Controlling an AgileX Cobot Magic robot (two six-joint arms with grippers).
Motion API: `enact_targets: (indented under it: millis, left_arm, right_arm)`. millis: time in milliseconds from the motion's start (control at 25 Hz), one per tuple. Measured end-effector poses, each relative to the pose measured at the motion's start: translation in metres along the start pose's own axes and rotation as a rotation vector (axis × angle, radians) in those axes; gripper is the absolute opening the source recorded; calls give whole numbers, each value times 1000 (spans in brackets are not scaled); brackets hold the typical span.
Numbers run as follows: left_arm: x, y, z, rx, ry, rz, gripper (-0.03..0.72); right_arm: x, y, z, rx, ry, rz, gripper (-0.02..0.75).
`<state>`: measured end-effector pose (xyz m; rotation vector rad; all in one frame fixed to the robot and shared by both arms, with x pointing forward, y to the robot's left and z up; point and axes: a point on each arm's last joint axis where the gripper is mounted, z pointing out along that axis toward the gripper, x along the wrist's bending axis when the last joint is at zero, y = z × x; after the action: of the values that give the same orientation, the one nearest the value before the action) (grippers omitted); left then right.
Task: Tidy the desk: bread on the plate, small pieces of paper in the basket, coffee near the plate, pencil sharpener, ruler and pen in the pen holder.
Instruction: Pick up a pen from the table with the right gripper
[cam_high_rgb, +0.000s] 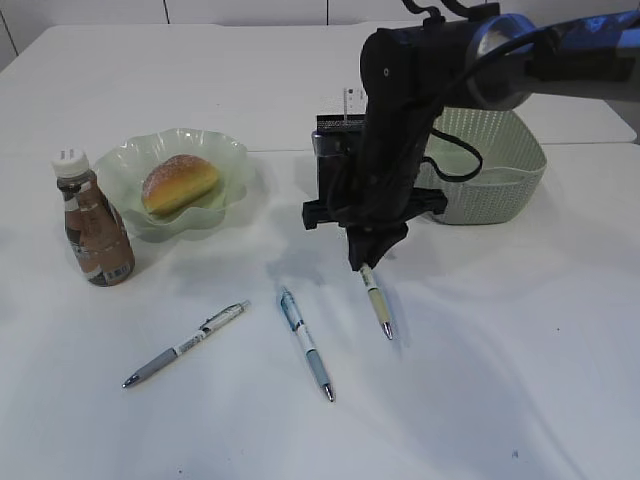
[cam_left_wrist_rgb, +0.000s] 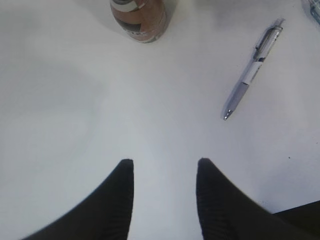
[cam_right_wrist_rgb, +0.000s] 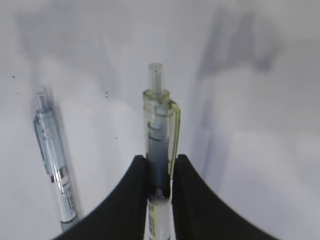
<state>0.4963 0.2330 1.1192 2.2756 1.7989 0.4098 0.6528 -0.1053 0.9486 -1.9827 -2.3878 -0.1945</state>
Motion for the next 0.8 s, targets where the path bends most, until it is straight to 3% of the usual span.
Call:
enact_targets:
  millis: [360,480,800]
  left_arm:
    - [0,0,0,0,0,0,288]
    - [0,0,0,0,0,0,288]
    - [0,0,0,0,0,0,288]
  right_arm:
    - [1,13,-16,-181,0,-48,123]
    - [-1,19,-35,-302,-34,-86,122]
    - [0,23,-52,-417,-26,-101,122]
